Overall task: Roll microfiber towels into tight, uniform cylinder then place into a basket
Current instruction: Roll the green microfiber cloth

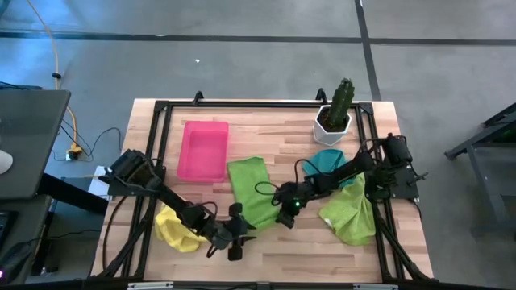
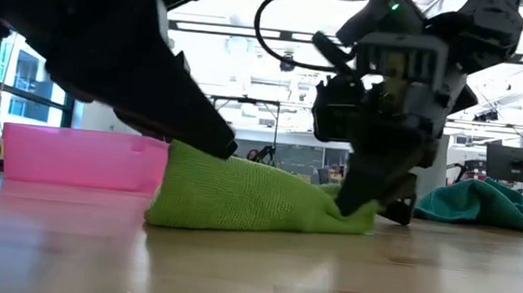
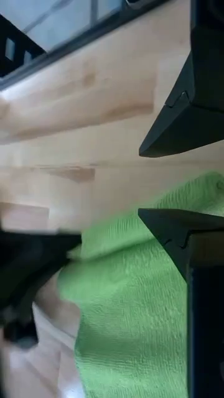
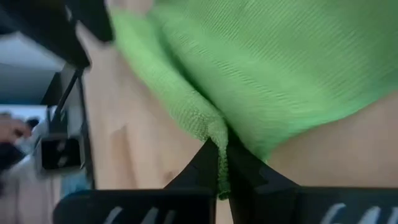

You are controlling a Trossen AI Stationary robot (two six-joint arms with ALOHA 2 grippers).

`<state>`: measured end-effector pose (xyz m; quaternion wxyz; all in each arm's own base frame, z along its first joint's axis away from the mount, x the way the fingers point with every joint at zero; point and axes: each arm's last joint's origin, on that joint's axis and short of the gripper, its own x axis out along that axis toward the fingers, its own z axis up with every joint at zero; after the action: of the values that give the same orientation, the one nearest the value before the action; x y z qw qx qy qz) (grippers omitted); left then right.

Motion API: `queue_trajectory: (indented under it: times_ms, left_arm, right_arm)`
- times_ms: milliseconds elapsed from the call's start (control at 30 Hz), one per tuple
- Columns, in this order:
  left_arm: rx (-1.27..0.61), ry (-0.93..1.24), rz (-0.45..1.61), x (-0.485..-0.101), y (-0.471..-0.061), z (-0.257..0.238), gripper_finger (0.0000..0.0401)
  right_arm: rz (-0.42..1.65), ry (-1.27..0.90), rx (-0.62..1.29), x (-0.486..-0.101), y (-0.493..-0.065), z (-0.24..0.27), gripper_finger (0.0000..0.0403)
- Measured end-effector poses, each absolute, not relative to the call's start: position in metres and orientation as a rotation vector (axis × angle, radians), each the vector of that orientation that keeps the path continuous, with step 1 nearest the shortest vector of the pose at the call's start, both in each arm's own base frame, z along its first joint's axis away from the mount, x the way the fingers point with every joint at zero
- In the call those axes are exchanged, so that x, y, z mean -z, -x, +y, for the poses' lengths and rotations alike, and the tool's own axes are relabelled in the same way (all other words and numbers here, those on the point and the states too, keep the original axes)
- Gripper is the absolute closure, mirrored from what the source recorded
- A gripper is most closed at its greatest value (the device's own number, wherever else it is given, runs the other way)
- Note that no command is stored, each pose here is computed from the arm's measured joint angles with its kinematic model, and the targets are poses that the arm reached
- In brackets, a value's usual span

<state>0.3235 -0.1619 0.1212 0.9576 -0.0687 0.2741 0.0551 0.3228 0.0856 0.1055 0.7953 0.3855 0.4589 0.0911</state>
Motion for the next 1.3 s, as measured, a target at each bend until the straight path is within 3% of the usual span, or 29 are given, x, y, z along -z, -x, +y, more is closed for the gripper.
queue_trajectory:
  times_ms: [233,967,1133,1300]
  left_arm:
    - [-0.076,0.210,0.497,-0.128,-0.323,-0.172,0.0268]
    - [-0.115,0.311,0.619,-0.103,-0.320,-0.171,0.0272]
    - [-0.099,0.345,0.632,-0.103,-0.319,-0.172,0.0301]
    - [-0.099,0.467,0.651,-0.102,-0.319,-0.173,0.0363]
  right_arm:
    - [1.003,-0.817,-0.231,-0.106,-0.319,0.101,0.0399]
    - [0.941,-0.883,-0.235,-0.111,-0.323,0.104,0.0399]
    - [0.937,-0.896,-0.250,-0.112,-0.323,0.108,0.0399]
    - [0.939,-0.895,-0.254,-0.112,-0.323,0.109,0.0398]
